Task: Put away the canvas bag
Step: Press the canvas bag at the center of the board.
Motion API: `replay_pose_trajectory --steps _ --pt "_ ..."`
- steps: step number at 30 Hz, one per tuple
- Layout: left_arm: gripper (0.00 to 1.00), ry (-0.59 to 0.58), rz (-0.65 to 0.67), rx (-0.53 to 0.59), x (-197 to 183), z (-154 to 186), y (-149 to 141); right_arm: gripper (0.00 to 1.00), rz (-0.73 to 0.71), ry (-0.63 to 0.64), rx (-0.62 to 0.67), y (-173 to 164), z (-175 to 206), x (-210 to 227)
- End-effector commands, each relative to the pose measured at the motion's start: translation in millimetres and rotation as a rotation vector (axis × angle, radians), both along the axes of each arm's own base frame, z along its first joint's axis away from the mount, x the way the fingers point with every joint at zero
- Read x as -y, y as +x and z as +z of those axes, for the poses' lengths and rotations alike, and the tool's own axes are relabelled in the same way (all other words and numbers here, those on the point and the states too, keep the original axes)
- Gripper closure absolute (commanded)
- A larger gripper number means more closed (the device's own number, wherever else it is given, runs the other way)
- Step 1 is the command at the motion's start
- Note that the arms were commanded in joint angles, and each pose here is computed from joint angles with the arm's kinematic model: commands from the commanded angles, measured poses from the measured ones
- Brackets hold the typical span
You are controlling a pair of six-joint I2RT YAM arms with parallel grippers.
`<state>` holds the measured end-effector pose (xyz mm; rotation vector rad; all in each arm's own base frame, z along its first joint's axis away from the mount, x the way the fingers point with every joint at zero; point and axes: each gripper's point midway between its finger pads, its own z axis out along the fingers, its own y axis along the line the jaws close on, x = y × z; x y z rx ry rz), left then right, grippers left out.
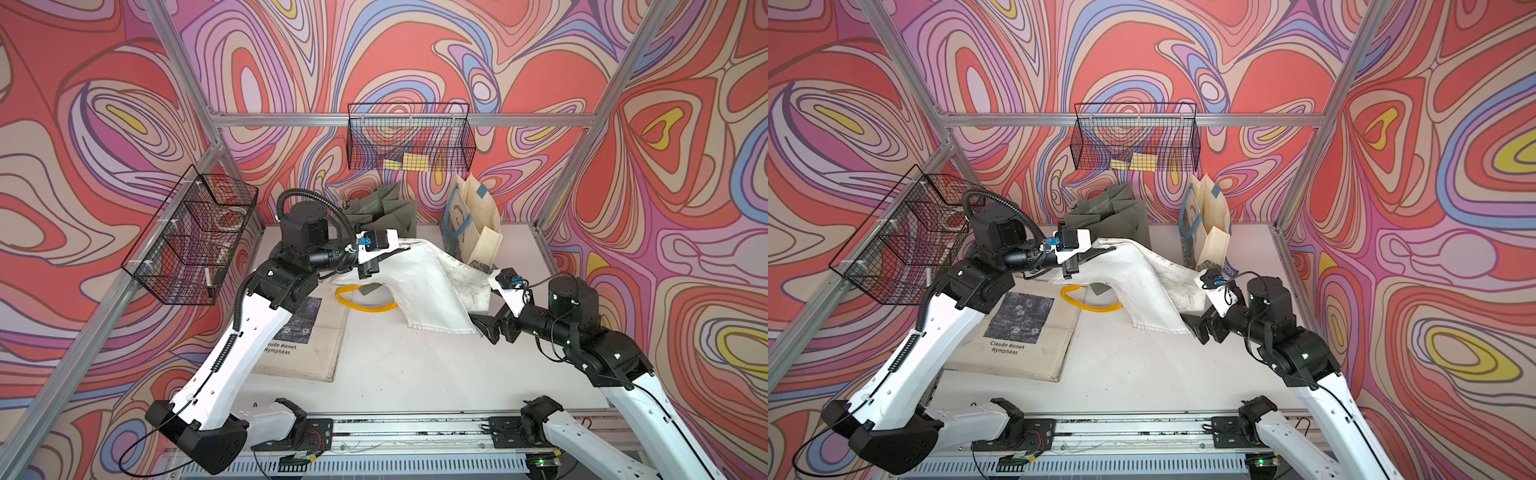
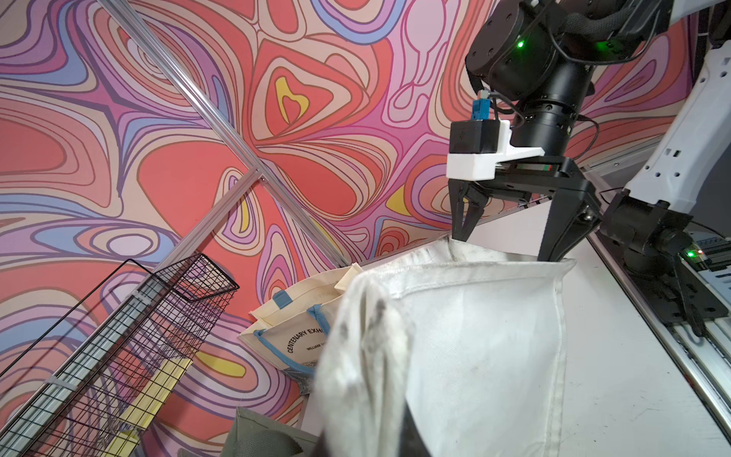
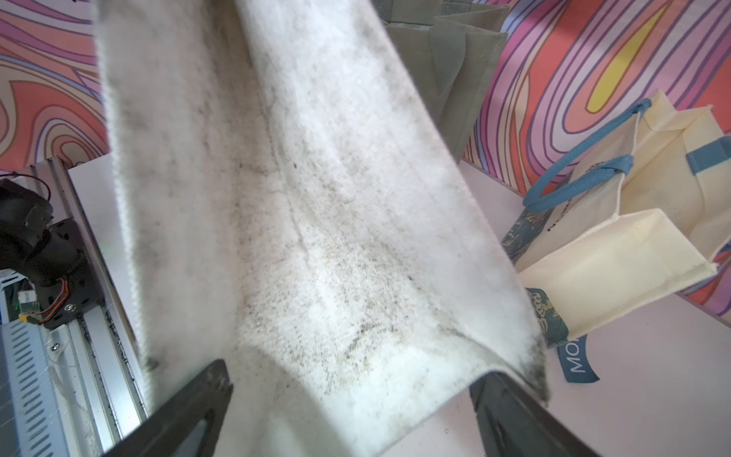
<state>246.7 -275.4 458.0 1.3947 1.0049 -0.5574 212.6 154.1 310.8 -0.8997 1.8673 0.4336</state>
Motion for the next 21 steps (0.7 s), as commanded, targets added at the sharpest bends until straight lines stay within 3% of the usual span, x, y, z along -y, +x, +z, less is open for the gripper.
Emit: replay_pose_trajectory --steps 1,7,16,21 --pt "1.00 0.060 -0.021 -0.012 0.8 -15.7 -5.8 0.02 0.181 0.056 0.176 -7.4 49.0 -24.1" --pt "1.00 0.118 -0.018 -0.001 0.1 -27.5 -14.1 0.02 0.147 0.079 0.340 -3.5 83.7 -19.0" --pt "1.00 0.141 0.000 0.009 -4.3 -32.8 -17.2 0.02 0.093 0.019 0.402 -4.0 92.7 -5.8" --pt "1.00 0.132 -0.012 0.011 -3.1 -30.7 -19.7 0.02 0.218 0.049 0.295 -16.5 85.9 -23.0"
